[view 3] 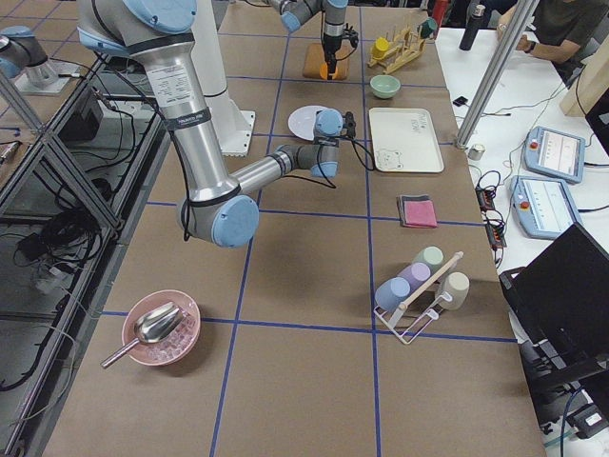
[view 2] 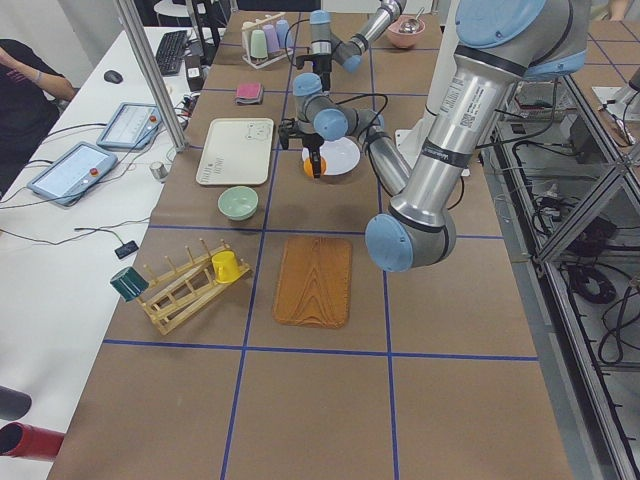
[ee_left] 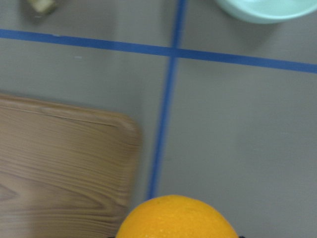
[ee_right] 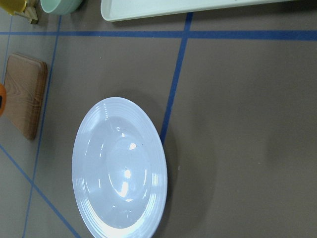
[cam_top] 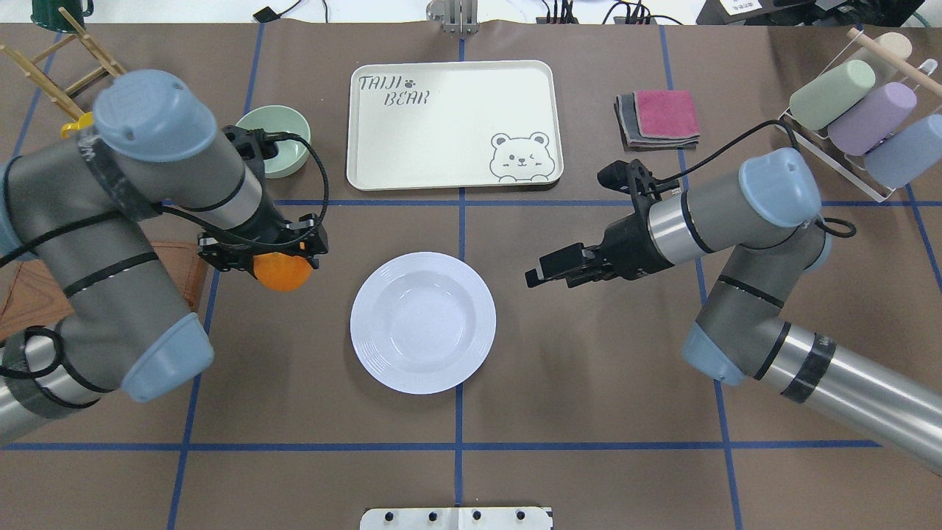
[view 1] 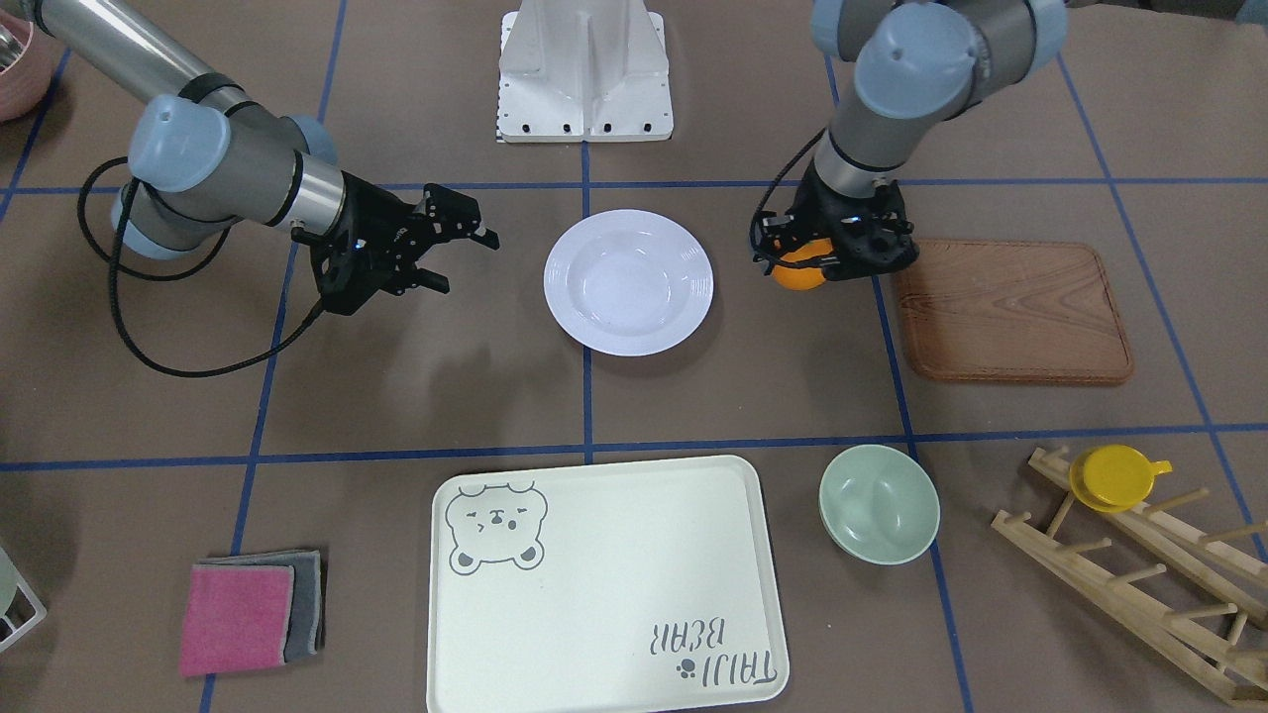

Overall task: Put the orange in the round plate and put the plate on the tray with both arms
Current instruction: 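Carry the orange onto the plate with the left gripper while the right grasps the rim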

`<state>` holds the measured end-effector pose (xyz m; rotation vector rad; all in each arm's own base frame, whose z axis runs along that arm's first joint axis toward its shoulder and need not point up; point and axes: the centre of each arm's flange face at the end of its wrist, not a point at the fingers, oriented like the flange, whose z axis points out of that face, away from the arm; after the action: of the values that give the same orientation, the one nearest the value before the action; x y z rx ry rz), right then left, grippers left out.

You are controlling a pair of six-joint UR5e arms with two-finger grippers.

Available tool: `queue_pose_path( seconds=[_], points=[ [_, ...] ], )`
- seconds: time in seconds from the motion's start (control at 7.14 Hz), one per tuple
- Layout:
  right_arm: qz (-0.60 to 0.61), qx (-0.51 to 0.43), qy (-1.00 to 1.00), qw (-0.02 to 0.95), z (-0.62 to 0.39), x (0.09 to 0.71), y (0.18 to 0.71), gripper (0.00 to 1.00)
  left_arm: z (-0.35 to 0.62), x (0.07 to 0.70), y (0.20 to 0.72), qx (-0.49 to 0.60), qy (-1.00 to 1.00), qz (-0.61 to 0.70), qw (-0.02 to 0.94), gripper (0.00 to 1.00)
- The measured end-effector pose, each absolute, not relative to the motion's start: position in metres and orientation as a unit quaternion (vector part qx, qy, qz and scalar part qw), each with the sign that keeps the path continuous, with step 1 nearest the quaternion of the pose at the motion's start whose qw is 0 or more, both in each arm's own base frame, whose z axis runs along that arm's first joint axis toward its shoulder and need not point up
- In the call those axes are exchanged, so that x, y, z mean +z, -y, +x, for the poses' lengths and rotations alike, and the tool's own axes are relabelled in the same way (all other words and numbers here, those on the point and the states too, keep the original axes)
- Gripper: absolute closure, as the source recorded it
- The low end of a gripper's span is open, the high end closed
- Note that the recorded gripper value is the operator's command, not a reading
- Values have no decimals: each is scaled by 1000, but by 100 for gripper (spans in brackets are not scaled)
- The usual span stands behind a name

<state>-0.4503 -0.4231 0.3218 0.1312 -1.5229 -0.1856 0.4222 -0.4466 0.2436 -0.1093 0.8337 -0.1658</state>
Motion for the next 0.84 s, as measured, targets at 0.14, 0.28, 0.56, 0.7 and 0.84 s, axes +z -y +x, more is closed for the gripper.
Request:
queue_pose_path(
  seconds=[0.14,0.28,0.56,0.7,0.84],
  points=[
    [62,-68,698,710,-469,319,410,14,453,222,442,-89,-405,-54,908,32],
    [60,-57,704,706,-478,317,401,14,482,207,437,-91,-409,-55,906,31],
    [58,-38,710,701,-493,324,390,14,528,202,422,-80,-423,-49,901,29],
    [58,-34,711,700,-498,327,387,13,541,200,417,-76,-428,-47,899,26],
    [61,-30,711,700,-504,331,385,13,552,196,414,-72,-430,-48,899,2]
  ],
)
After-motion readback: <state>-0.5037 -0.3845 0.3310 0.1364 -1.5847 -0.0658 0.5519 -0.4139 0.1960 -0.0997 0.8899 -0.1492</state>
